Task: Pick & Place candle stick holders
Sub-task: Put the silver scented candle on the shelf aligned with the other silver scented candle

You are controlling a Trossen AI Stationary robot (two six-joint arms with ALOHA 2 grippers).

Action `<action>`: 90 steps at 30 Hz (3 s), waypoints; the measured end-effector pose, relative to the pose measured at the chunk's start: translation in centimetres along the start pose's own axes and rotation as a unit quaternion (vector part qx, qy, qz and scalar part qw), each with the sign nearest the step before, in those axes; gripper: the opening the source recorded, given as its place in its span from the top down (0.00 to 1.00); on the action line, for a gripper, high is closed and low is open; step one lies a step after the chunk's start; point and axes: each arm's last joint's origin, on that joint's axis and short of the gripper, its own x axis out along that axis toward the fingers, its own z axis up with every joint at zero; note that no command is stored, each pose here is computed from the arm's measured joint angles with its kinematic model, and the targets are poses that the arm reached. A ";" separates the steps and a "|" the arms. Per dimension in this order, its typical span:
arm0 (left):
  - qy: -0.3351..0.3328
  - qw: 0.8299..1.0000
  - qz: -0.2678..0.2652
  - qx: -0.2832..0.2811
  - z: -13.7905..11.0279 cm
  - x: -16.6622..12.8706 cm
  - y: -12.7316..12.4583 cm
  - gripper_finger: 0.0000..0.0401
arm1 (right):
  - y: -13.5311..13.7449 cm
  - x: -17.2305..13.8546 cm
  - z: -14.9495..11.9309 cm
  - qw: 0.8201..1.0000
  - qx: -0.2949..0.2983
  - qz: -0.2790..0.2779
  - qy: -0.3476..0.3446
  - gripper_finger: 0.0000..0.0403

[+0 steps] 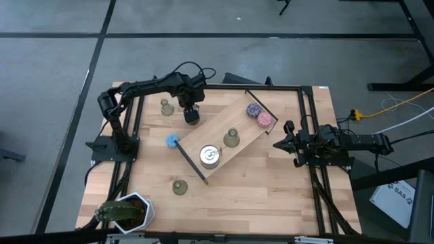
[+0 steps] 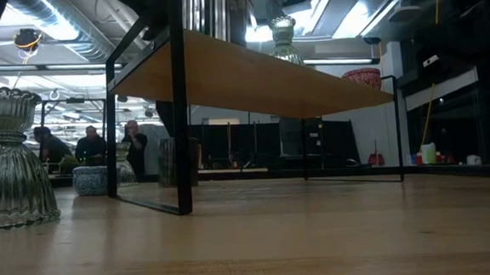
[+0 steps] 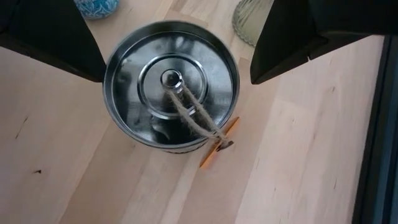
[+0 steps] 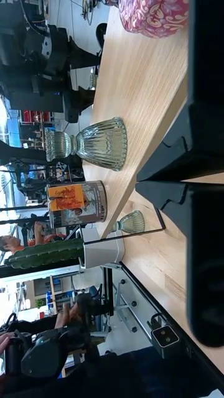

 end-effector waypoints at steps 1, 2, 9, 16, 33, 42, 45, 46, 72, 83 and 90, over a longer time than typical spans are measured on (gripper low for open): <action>-0.001 1.000 -0.004 0.002 0.0 0.0 0.0 0.00 | 0.0 0.0 0.0 1.000 0.000 0.000 0.000 0.98; -0.002 1.000 -0.008 0.003 0.0 0.1 0.0 0.00 | 0.0 0.0 0.0 1.000 0.000 0.000 0.000 0.98; 0.000 1.000 -0.010 -0.006 0.0 0.2 0.1 0.00 | 0.0 0.0 0.0 1.000 0.000 0.000 0.000 0.98; 0.016 1.000 -0.012 -0.009 0.2 1.1 0.2 0.00 | 0.0 0.0 0.0 1.000 0.000 0.000 0.000 0.98; 0.046 0.999 -0.002 -0.003 0.6 3.2 -0.3 0.00 | 0.0 0.0 0.0 1.000 0.000 0.000 0.000 0.98; 0.048 0.999 -0.003 0.009 0.6 3.2 -0.3 0.00 | 0.0 0.0 0.0 1.000 0.000 0.000 0.000 0.98; 0.047 0.999 -0.003 0.009 0.6 3.2 -0.3 0.02 | 0.0 0.0 0.0 1.000 0.000 0.000 0.000 0.98; 0.048 0.999 -0.003 0.009 0.6 3.2 -0.3 0.03 | 0.0 0.0 0.0 1.000 0.000 0.000 0.000 0.98; 0.040 0.999 0.000 0.019 -1.6 -1.5 -0.4 0.10 | 0.0 0.0 0.0 1.000 0.000 0.000 0.000 0.98; 0.024 1.000 0.000 -0.006 -3.6 -5.0 -0.6 0.10 | 0.0 0.0 0.0 1.000 0.000 0.000 0.000 0.98; 0.037 0.999 -0.030 -0.018 -4.7 -6.6 -0.9 0.11 | 0.0 0.0 0.0 1.000 0.000 0.000 0.000 0.98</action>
